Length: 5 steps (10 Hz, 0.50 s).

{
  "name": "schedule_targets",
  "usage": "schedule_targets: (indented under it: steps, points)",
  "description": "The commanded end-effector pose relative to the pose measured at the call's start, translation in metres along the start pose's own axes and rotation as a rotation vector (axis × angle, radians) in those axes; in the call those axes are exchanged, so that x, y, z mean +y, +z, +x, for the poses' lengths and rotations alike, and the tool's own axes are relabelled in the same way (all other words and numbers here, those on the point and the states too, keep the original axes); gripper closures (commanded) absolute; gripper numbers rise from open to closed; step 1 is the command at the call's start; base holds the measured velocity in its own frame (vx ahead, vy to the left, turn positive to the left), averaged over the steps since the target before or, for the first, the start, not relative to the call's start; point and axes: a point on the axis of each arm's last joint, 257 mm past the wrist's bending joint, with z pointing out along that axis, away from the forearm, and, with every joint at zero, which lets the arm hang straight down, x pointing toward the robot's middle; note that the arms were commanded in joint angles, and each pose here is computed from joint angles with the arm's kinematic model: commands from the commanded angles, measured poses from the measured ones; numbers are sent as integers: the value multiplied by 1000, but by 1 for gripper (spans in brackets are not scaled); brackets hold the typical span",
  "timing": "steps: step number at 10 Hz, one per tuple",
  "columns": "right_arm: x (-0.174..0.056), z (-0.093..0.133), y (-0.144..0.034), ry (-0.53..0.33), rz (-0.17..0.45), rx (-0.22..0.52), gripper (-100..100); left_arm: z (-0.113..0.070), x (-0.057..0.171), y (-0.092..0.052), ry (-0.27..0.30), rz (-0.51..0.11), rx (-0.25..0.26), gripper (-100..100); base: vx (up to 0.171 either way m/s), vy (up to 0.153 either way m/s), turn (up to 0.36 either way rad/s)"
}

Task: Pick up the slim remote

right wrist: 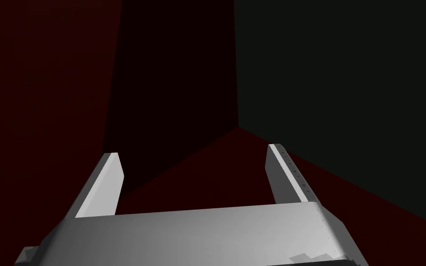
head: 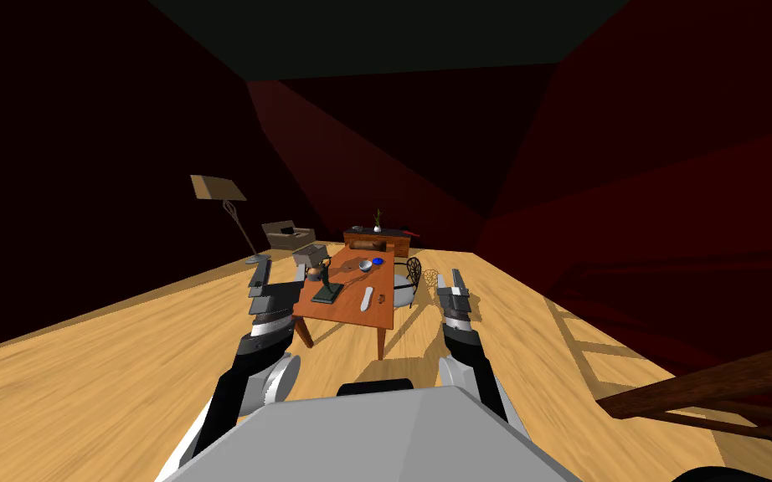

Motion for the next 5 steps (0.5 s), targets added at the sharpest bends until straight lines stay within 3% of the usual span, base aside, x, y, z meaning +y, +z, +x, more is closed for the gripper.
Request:
schedule_targets:
  steps: [1, 3, 5]
  points:
    - [0, 0, 0, 0, 0, 0, 0, -1, 18, -2, -1, -58, 28, -100, 12, -87, 53]
    - [0, 0, 0, 0, 0, 0, 0, -5, 41, -6, -8, -133, 46, -100, 29, -174, 79]
    - [0, 0, 0, 0, 0, 0, 0, -13, 73, -13, -17, -235, 56, -100, 43, -220, 77]
